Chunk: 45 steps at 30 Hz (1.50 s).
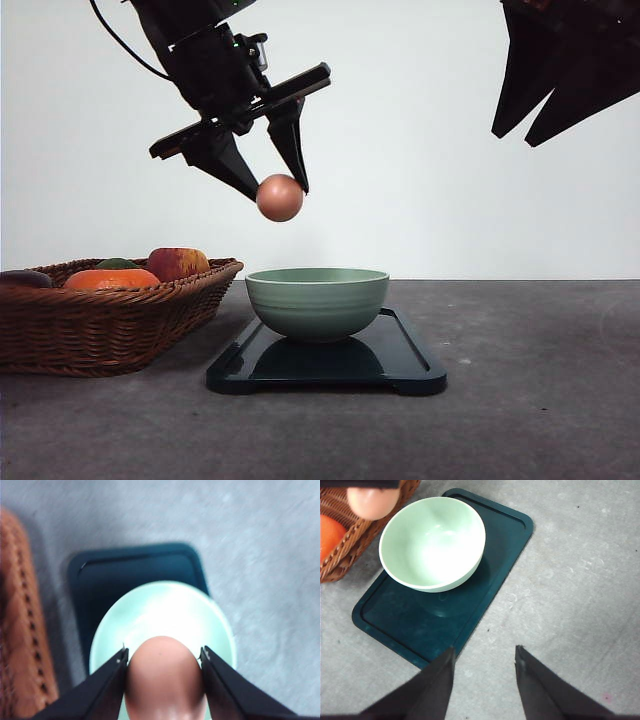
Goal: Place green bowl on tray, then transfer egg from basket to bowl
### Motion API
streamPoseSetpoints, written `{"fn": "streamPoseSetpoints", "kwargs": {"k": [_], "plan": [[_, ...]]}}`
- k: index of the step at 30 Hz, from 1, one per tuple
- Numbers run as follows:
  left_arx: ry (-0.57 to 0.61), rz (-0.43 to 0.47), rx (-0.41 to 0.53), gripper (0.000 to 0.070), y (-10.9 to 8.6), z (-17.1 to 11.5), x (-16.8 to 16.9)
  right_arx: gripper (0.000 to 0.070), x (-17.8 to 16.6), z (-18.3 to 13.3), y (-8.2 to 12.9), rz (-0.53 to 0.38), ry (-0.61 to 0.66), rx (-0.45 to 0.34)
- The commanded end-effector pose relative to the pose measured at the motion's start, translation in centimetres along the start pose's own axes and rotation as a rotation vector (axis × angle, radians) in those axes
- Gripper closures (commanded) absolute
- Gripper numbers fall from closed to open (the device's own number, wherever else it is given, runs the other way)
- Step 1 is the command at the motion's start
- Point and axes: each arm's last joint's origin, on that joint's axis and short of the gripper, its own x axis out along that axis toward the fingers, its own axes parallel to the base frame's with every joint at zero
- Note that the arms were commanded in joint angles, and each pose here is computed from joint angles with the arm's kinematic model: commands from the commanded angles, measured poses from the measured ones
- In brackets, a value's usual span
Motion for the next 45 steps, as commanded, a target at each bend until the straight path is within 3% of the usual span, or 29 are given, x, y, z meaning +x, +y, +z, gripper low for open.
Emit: {"fn": "streamPoseSetpoints", "kwargs": {"k": [1,45], "plan": [[-0.019,-0.019,-0.012,0.0512,-0.5,0.5,0.1,0.0462,0.1,0.3,0.1,0.004,-0.003,0.0],[0.1,0.01,0.024,0.0512,-0.1,-2.6,9.9,0.0462,0.1,0.3,0.1,0.0,-0.003,-0.001]]}}
